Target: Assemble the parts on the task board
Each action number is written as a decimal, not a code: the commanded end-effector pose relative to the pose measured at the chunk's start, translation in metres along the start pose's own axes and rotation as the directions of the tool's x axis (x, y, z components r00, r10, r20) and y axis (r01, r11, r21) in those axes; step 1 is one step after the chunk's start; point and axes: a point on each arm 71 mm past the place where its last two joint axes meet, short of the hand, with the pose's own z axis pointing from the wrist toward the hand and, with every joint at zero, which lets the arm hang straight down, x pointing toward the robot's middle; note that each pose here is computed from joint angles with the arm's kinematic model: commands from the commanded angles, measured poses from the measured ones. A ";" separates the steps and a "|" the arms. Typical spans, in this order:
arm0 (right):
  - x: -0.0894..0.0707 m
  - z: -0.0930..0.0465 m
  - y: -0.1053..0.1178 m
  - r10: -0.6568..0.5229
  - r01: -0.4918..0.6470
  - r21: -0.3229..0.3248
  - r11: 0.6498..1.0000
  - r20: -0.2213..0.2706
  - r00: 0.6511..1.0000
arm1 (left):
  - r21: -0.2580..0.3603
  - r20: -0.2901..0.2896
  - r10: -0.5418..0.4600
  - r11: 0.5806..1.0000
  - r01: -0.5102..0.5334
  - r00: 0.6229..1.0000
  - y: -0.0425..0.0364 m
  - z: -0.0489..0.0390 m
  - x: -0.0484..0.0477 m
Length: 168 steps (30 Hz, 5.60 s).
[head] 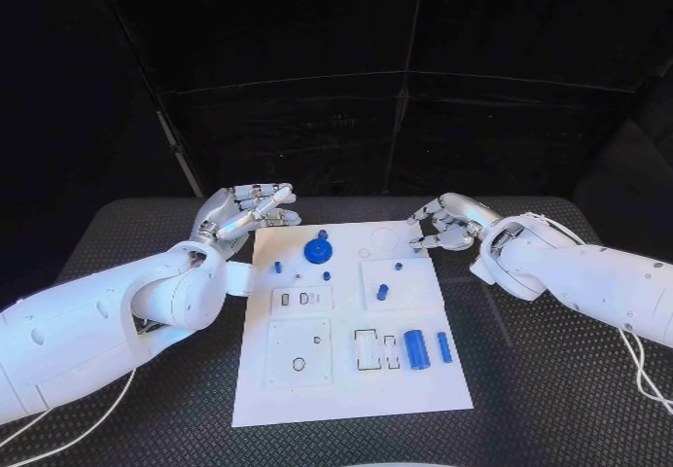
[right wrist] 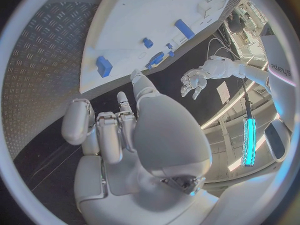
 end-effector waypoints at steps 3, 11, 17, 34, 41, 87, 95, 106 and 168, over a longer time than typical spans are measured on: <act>0.002 0.003 -0.005 -0.019 0.019 -0.010 1.000 -0.034 0.999 | 0.009 -0.013 -0.003 1.000 0.003 1.000 -0.0007 0.0011 0.0015; 0.006 0.003 -0.010 -0.037 0.038 0.002 0.999 -0.056 0.998 | 0.009 -0.013 -0.003 1.000 0.003 1.000 -0.0002 0.0015 0.0015; 0.007 0.002 -0.011 -0.039 0.039 0.006 0.999 -0.072 0.997 | 0.009 -0.011 -0.002 1.000 0.003 1.000 0.0000 0.0015 0.0011; 0.008 0.002 -0.015 -0.052 0.055 0.029 0.998 -0.093 0.994 | 0.008 -0.011 -0.002 1.000 0.002 1.000 0.0002 0.0017 0.0008; 0.008 0.002 -0.018 -0.066 0.071 0.041 0.997 -0.097 0.993 | 0.007 -0.010 -0.002 1.000 0.002 1.000 0.0003 0.0018 0.0003; 0.012 0.006 -0.018 -0.104 0.112 0.066 0.992 -0.107 0.989 | 0.002 -0.009 -0.001 1.000 0.001 1.000 0.0011 0.0023 -0.0003; 0.013 0.006 -0.017 -0.103 0.111 0.068 0.992 -0.107 0.989 | 0.000 -0.009 -0.002 1.000 0.002 1.000 0.0013 0.0023 -0.0002; 0.011 0.006 -0.016 -0.112 0.117 0.062 0.991 -0.085 0.990 | -0.002 -0.009 -0.001 1.000 0.001 1.000 0.0014 0.0023 -0.0008; 0.143 0.025 0.177 -0.237 0.211 -0.134 0.968 -0.224 0.945 | -0.025 -0.032 0.001 1.000 -0.002 0.999 0.0073 0.0073 0.0022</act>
